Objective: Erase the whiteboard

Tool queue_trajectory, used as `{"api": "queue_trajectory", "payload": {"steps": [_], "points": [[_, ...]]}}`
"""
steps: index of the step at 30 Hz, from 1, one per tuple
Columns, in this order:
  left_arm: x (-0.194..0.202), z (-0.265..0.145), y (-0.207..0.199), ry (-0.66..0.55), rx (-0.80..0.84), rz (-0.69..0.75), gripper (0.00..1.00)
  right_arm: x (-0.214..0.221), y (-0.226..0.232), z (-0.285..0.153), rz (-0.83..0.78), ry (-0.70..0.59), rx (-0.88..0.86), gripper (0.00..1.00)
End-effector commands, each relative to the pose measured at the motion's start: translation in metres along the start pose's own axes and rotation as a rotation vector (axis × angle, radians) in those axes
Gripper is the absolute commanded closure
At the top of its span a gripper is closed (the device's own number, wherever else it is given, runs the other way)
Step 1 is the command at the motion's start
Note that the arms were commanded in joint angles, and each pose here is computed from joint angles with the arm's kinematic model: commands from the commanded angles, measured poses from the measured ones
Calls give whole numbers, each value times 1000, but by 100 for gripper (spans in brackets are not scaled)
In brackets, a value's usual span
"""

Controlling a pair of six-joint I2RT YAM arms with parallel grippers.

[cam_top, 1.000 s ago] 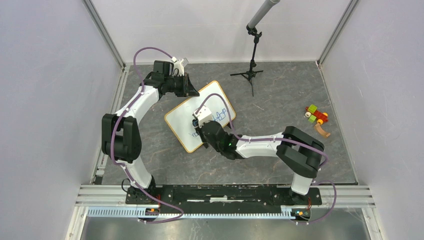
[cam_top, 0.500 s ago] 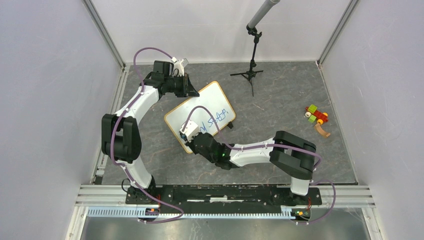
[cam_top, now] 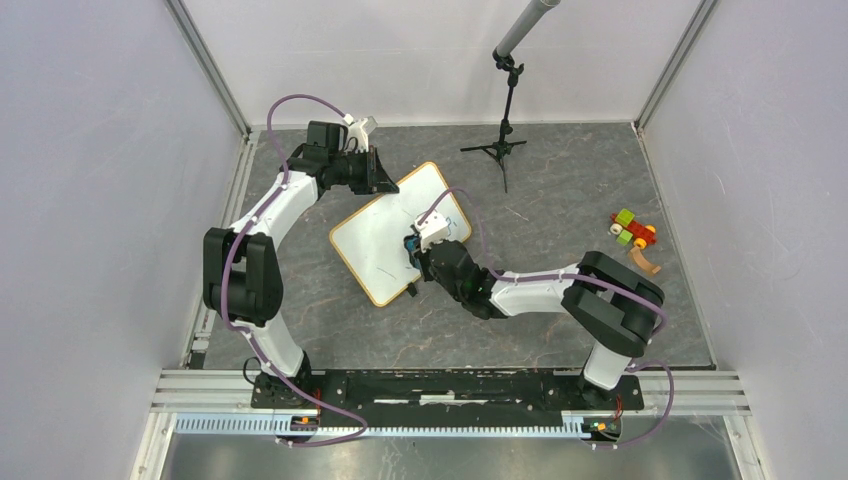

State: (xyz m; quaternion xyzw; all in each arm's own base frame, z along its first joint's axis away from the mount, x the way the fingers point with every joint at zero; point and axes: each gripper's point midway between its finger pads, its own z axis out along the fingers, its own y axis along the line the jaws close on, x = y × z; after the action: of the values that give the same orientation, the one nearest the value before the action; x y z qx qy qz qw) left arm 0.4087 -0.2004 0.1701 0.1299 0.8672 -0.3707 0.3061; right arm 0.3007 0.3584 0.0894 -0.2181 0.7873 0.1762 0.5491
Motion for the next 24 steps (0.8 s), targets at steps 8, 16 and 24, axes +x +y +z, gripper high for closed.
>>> {"api": "queue_trajectory", "payload": {"steps": [8, 16, 24], "points": [[17, -4, -9, 71, -7, -28, 98, -12, 104, -10, -185, -78, -257, 78], [18, -4, -9, 73, -5, -27, 98, -10, 50, -6, -34, -84, -184, 78], [19, -3, -7, 77, -13, -25, 98, 7, -27, -4, 95, -32, -8, 78]]}}
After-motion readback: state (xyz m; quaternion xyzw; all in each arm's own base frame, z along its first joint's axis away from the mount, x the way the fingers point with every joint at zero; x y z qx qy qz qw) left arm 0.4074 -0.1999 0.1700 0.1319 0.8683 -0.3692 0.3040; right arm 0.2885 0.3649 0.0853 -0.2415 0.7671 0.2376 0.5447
